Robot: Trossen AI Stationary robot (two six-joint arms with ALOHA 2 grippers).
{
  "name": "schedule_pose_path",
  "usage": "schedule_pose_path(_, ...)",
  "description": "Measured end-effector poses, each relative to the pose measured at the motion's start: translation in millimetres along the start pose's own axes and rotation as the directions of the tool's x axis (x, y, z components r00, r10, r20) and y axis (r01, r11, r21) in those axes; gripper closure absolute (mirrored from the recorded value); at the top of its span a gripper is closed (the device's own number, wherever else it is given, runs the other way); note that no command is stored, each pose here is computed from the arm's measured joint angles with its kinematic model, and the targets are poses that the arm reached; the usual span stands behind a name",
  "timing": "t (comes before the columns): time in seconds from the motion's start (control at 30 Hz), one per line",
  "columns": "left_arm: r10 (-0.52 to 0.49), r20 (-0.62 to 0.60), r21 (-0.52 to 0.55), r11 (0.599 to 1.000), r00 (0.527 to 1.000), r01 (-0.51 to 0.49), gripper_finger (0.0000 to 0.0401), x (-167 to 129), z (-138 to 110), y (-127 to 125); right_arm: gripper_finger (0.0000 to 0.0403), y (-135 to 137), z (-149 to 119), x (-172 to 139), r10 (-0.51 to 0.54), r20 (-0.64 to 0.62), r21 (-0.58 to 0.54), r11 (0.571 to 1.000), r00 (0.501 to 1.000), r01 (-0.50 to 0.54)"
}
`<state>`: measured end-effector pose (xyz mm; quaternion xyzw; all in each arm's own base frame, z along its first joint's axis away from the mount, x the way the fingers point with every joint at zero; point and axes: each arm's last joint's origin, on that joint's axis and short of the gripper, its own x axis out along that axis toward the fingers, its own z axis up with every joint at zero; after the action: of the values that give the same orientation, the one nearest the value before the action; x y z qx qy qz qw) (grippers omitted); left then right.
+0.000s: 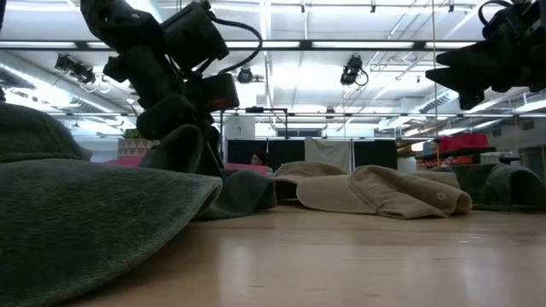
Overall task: Pick & Place hat
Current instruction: Put the middle left black cap into the red bin
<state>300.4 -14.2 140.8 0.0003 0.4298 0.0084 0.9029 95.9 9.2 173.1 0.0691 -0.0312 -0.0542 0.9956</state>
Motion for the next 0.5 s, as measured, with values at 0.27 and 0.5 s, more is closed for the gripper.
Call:
schedule_pose_path(0.27,0.008,0.229,-0.078,0.997,0.973,0.01,0.0379,-41.2,26.9,-0.4,0.0242,0.0,-0.6,0.4,-0.001,-0.007,-0.001,1.0,1.0,0.0)
schedule_pose_path(0.5,0.061,0.474,-0.095,0.995,0.878,-0.018,0.039,-117.8,45.2,6.4,0.0255,0.2,-1.6,1.2,-0.001,-0.019,0.026,1.0,1.0,0.002)
